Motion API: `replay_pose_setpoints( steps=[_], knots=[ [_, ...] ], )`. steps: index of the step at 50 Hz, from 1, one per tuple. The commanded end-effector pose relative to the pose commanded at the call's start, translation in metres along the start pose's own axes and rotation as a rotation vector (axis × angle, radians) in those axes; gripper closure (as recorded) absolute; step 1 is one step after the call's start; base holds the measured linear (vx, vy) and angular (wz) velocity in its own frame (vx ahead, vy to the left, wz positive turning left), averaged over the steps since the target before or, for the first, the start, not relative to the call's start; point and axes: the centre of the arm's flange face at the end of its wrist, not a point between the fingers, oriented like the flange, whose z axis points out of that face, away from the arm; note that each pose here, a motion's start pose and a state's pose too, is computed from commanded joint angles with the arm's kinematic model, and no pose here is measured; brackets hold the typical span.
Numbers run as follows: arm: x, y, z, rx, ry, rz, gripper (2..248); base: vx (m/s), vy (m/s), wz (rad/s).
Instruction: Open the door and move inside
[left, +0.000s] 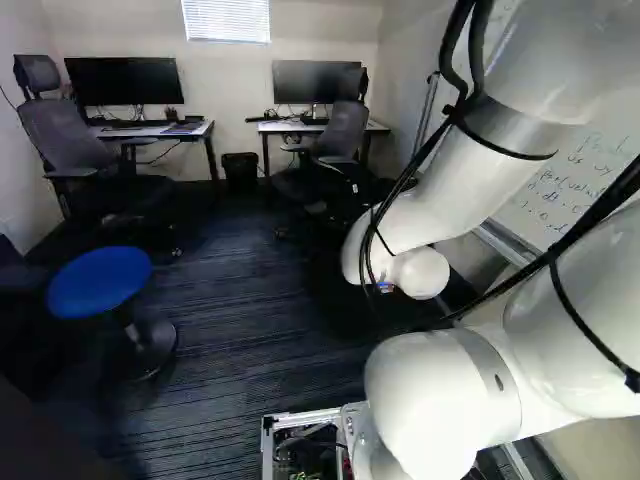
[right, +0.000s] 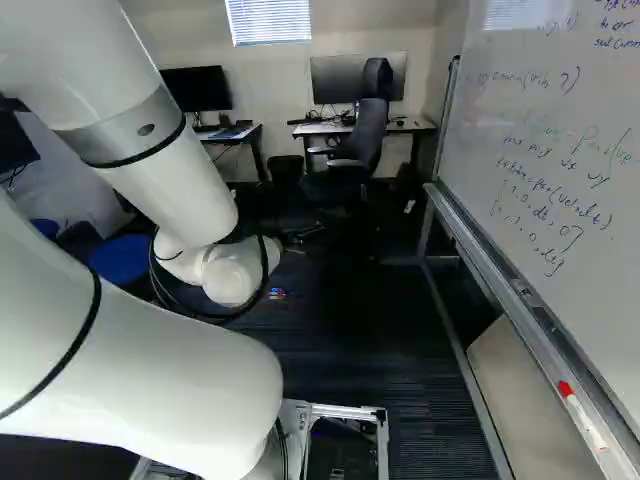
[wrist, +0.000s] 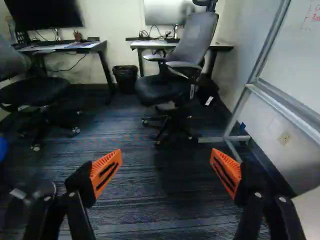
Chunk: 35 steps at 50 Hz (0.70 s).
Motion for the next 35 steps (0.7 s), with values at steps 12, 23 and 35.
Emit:
replay_pose_setpoints(
  steps=[12,23,35],
  knots=[
    [0.0,0.0,0.0,0.0,0.0,0.0,3,0.0,0.0,0.0],
    [0.0,0.0,0.0,0.0,0.0,0.0,3,0.0,0.0,0.0],
    [0.0,0.0,0.0,0.0,0.0,0.0,3,0.0,0.0,0.0]
  ],
)
